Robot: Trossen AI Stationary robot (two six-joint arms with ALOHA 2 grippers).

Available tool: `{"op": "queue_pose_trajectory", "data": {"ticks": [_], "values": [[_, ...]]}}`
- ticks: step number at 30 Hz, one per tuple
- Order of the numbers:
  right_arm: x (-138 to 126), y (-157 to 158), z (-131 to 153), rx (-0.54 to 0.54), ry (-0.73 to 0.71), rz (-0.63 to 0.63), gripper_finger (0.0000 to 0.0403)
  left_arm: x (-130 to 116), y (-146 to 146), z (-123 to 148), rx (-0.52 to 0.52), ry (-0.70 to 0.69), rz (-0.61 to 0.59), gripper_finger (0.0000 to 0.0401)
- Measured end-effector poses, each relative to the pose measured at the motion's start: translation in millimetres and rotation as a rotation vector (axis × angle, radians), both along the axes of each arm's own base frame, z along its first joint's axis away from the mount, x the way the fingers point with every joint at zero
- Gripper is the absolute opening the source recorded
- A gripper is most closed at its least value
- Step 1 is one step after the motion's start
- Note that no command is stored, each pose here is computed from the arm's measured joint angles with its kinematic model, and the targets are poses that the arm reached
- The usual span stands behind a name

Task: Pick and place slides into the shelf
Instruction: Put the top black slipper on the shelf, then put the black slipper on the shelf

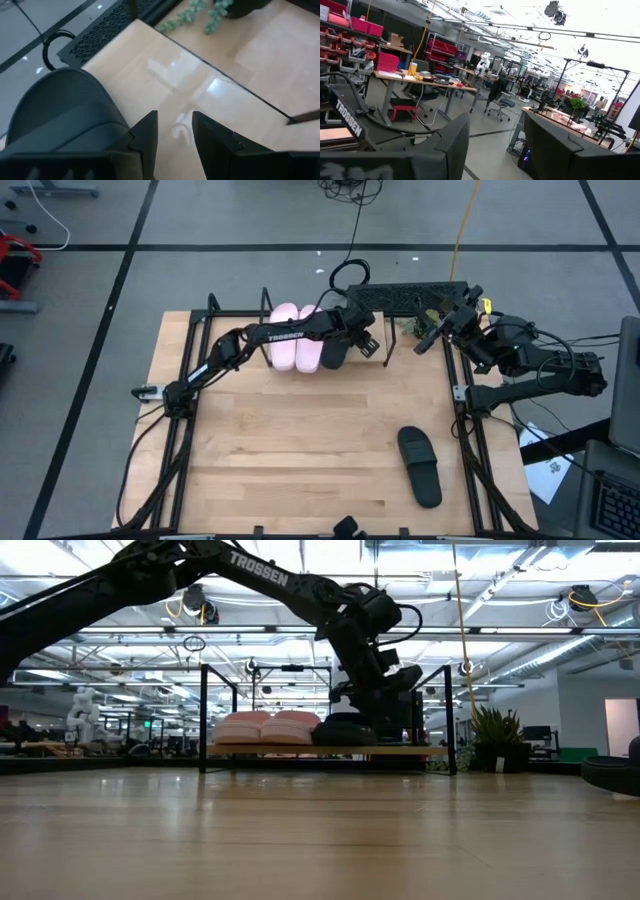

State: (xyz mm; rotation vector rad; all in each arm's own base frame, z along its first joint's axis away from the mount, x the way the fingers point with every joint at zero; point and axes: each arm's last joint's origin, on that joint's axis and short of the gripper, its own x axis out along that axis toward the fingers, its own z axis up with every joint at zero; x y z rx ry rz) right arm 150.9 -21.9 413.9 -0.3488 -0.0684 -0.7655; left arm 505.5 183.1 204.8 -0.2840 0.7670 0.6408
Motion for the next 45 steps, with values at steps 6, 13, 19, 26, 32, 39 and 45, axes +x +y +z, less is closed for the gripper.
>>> {"op": "queue_pose_trajectory", "data": {"ticks": [6, 13, 19, 26, 32, 39, 45], "values": [[0, 0, 0, 0.0, 0.0, 0.0, 0.018, -4, 9, 0, -0.014, -0.004, 0.039, 0.0129], [0, 0, 0, -0.001, 0.001, 0.0, 0.018, -5, 12, 0, -0.022, -0.018, 0.061, 0.0129], [0, 0, 0, -0.009, 0.009, -0.002, 0.018, -2, 11, 2, -0.015, -0.047, 0.065, 0.0129], [0, 0, 0, -0.014, 0.014, -0.003, 0.018, -1, 17, 4, 0.018, -0.08, 0.092, 0.0129], [0, 0, -2, -0.019, 0.036, -0.005, 0.018, -5, 23, 7, 0.032, -0.076, 0.126, 0.0129], [0, 0, -2, -0.021, 0.043, -0.006, 0.018, -11, 41, 57, 0.152, -0.147, 0.165, 0.0129], [1, 0, -5, -0.026, 0.081, -0.005, 0.018, -47, 47, 124, 0.249, -0.166, 0.228, 0.0129]]}}
